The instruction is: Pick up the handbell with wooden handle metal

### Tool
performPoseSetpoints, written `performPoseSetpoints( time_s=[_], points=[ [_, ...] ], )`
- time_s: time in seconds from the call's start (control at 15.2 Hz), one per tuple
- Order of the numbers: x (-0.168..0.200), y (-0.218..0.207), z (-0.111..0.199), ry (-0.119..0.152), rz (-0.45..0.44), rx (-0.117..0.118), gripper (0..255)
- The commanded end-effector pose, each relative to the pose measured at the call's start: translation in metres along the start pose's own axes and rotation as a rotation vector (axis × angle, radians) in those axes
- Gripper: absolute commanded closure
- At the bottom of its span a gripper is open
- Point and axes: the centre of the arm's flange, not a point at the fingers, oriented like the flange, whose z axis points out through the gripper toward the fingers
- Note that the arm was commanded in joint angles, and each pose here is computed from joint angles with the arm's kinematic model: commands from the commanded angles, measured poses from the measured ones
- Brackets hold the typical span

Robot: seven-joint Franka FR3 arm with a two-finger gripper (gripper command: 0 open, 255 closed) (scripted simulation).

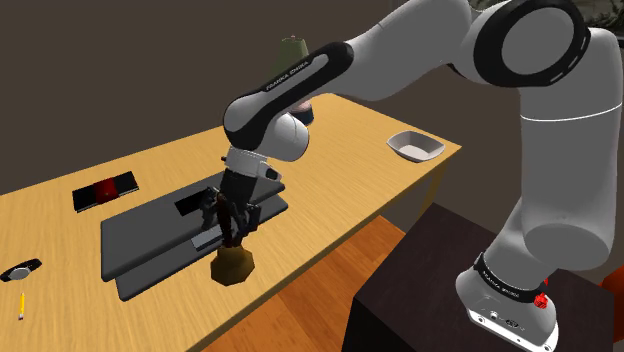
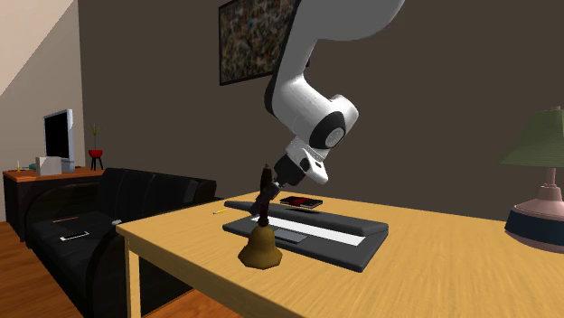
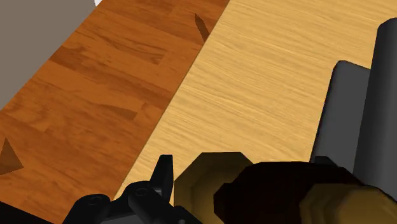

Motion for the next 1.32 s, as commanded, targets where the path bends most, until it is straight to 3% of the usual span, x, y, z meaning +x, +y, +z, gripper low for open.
performPoseSetpoints(
  time_s=[0.0,0.33,0.4,0.99,1.25],
  points=[
    [0.009,0.0,0.008,-0.001,0.003,0.002,0],
    [0.021,0.001,0.022,-0.001,0.003,0.002,0],
    [0.022,0.001,0.022,-0.001,0.004,0.002,255],
    [0.021,0.001,0.022,-0.001,0.003,0.002,255],
    [0.007,0.0,0.006,-0.001,0.003,0.002,255]
  ],
)
